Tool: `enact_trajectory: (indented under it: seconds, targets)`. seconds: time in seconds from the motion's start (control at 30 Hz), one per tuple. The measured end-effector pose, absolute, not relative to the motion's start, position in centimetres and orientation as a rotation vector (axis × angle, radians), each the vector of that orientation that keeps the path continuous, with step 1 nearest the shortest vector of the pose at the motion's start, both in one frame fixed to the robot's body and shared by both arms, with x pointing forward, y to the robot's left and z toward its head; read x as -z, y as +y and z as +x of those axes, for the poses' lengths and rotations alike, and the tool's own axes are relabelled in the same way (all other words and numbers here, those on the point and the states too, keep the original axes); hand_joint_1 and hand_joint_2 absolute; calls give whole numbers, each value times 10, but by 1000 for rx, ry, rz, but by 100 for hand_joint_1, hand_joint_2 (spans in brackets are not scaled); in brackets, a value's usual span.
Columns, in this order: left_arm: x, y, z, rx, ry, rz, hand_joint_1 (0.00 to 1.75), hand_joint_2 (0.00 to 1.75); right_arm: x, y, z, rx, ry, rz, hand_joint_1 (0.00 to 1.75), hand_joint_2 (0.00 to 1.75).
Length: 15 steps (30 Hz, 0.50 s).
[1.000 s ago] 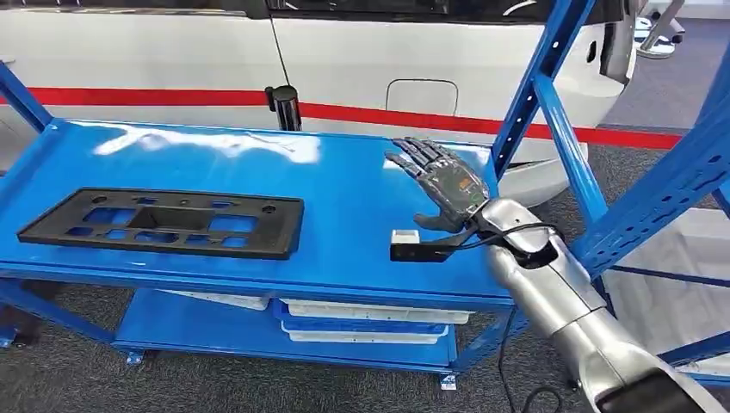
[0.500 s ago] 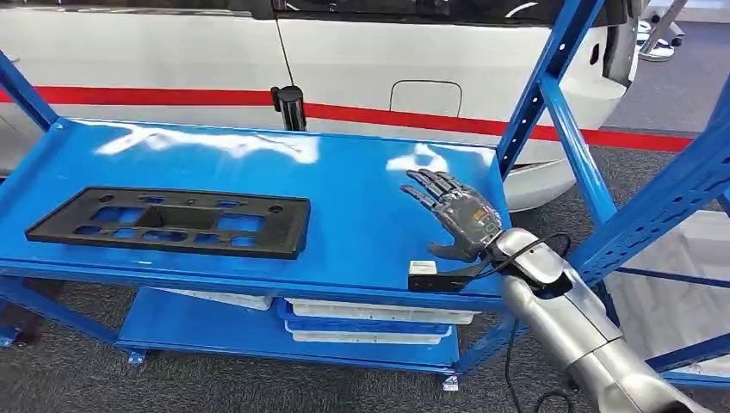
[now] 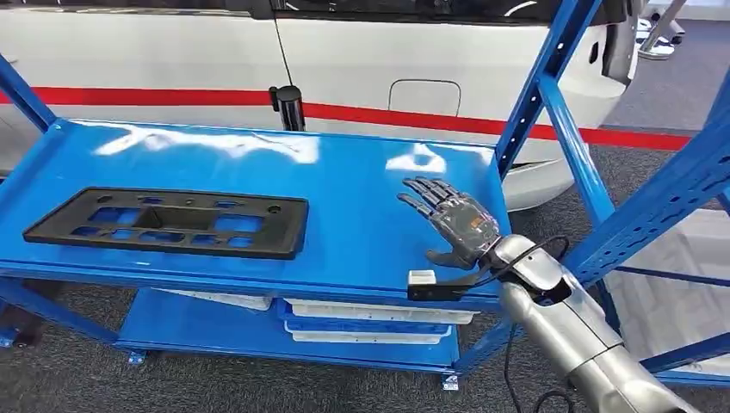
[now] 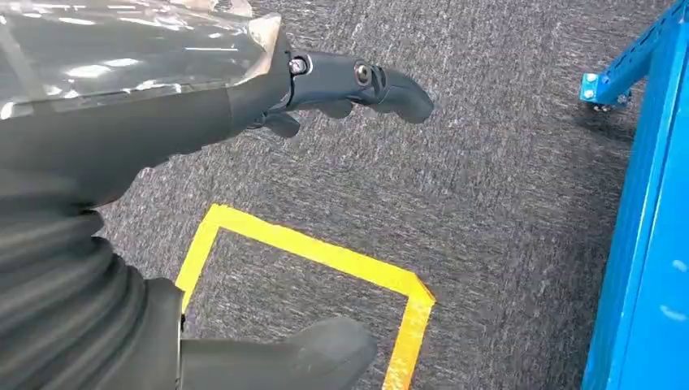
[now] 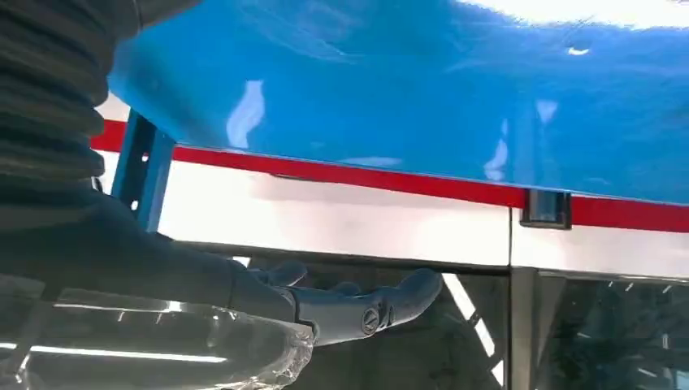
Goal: Take the parts from the cabinet and place them on the table.
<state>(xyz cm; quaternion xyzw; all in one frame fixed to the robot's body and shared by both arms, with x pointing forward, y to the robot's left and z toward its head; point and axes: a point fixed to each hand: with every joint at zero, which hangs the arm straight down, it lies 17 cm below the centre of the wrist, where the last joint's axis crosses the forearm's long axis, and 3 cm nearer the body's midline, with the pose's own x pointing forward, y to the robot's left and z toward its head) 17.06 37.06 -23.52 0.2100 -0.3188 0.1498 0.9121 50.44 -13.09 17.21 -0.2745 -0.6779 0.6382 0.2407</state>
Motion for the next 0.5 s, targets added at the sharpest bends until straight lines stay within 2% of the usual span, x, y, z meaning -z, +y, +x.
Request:
enact_trajectory:
  seconds: [0.33, 0.5]
  targets:
    - [235, 370, 174, -306, -660, 431, 0, 175, -194, -75, 435, -1754, -2133, -487, 0, 175]
    - [234, 370, 177, -304, -664, 430, 0, 175, -197, -62, 414, -1767, -2179, -427, 0, 175]
